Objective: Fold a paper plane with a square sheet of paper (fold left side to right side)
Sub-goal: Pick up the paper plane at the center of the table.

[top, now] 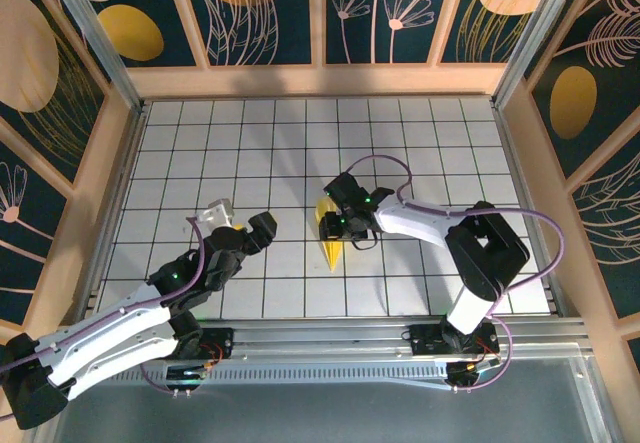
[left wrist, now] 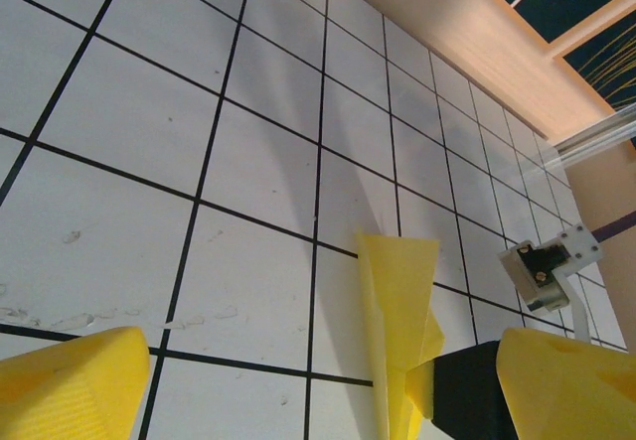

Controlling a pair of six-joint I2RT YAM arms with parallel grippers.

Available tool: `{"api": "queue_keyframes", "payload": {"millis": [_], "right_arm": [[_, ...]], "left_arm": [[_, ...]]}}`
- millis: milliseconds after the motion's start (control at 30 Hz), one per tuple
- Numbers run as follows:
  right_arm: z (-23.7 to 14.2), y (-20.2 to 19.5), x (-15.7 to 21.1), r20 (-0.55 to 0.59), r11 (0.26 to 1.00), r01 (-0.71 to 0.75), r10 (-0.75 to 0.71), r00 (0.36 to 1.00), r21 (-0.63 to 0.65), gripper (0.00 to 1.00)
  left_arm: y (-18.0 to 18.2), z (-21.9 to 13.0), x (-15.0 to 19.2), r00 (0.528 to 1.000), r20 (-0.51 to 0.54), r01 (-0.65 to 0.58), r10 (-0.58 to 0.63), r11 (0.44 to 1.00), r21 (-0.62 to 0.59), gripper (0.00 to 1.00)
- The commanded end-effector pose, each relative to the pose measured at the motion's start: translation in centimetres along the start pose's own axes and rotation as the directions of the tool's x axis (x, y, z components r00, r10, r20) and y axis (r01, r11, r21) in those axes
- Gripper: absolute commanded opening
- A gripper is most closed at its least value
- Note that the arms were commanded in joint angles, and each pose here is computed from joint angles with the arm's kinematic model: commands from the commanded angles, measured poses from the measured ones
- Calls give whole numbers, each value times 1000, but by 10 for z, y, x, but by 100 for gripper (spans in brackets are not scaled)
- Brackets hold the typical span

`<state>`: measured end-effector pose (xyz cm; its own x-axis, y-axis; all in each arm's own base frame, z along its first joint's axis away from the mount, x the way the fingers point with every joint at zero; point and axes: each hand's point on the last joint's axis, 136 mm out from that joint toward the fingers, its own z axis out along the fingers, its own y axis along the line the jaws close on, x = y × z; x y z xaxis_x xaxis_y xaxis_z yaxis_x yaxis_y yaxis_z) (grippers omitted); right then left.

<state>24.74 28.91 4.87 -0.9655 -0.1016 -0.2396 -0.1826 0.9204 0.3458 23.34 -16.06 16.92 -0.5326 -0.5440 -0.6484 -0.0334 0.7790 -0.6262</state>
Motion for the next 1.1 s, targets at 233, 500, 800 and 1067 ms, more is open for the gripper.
{"api": "queue_keyframes", "payload": {"millis": [233,500,800,1067], "right_arm": [[14,-7,4,-25,998,-17,18,1000,61,26],[23,-9,10,-43,996,-22,25,999,81,20],[24,-9,10,-40,995,-19,23,999,101,11],[-13,-8,-42,64,997,-38,34,997,71,2]], "left_arm": [[3,-1,-4,999,24,23,-23,1000,-3,91],[3,-1,-4,999,24,23,-23,1000,-3,91],[4,-2,-4,999,25,22,-22,1000,-5,92],[7,-3,-4,999,31,22,-22,1000,-6,92]]}}
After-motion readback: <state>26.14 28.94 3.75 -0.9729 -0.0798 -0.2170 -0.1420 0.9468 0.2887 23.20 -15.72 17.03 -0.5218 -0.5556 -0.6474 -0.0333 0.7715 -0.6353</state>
